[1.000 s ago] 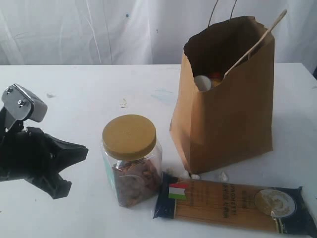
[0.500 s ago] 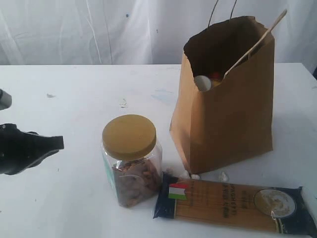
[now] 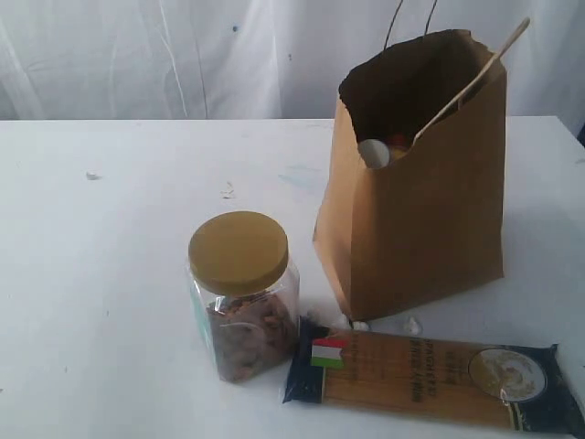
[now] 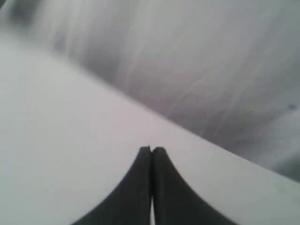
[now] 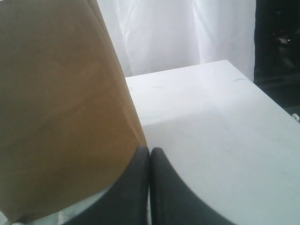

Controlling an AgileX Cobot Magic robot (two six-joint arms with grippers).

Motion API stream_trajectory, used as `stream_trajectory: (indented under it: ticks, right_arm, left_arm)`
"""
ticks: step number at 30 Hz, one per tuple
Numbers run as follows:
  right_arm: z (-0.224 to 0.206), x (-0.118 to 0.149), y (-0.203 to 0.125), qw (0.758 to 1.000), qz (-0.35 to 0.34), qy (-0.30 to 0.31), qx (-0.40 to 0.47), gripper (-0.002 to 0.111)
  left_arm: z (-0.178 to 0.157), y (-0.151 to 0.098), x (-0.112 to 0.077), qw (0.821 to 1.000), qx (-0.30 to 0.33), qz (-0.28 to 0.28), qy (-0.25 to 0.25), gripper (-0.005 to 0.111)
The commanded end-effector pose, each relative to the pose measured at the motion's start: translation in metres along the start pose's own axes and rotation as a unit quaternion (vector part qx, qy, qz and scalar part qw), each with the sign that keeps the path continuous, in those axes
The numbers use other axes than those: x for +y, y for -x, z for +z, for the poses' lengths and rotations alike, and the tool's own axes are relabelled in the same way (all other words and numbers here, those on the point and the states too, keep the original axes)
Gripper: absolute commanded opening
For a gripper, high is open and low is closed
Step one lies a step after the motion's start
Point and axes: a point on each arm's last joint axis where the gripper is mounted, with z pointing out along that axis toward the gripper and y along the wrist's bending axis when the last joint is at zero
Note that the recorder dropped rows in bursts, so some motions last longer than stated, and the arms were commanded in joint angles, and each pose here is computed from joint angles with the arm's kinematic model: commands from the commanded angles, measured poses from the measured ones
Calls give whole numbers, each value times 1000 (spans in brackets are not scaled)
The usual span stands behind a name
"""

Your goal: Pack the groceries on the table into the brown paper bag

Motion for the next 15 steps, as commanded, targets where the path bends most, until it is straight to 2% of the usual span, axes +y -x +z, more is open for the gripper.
stream_trajectory:
  ticks: [1, 2, 3, 5, 8, 10, 12, 13, 14, 15]
  right_arm:
    - [0, -1, -1, 1000, 1, -2, -2, 0]
    - [0, -1, -1, 1000, 1, -2, -2, 0]
    - [0, -1, -1, 1000, 1, -2, -2, 0]
    - [0, -1, -1, 1000, 1, -2, -2, 0]
    - [0, -1, -1, 1000, 1, -2, -2, 0]
    - [0, -1, -1, 1000, 1, -2, -2, 0]
    - [0, -1, -1, 1000, 1, -2, -2, 0]
    - [0, -1, -1, 1000, 1, -2, -2, 0]
    - [0, -1, -1, 1000, 1, -2, -2, 0]
    - [0, -1, -1, 1000, 1, -2, -2, 0]
  left_arm:
    - [-14, -16, -45, 895, 81, 348, -267, 0]
    - [-18, -23, -46, 875, 128, 368, -287, 0]
    - [-22, -39, -40, 847, 220, 390, -287, 0]
    - [-23, -48, -34, 836, 263, 394, -276, 0]
    - [-27, -56, -32, 856, 239, 359, -286, 0]
    - [-36, -68, -31, 836, 239, 384, -312, 0]
    - [-48, -79, -36, 796, 215, 429, -369, 0]
    - [-55, -85, -39, 770, 210, 453, -398, 0]
    - [-58, -89, -41, 753, 209, 469, -412, 0]
    - [-59, -90, -41, 749, 208, 472, -417, 0]
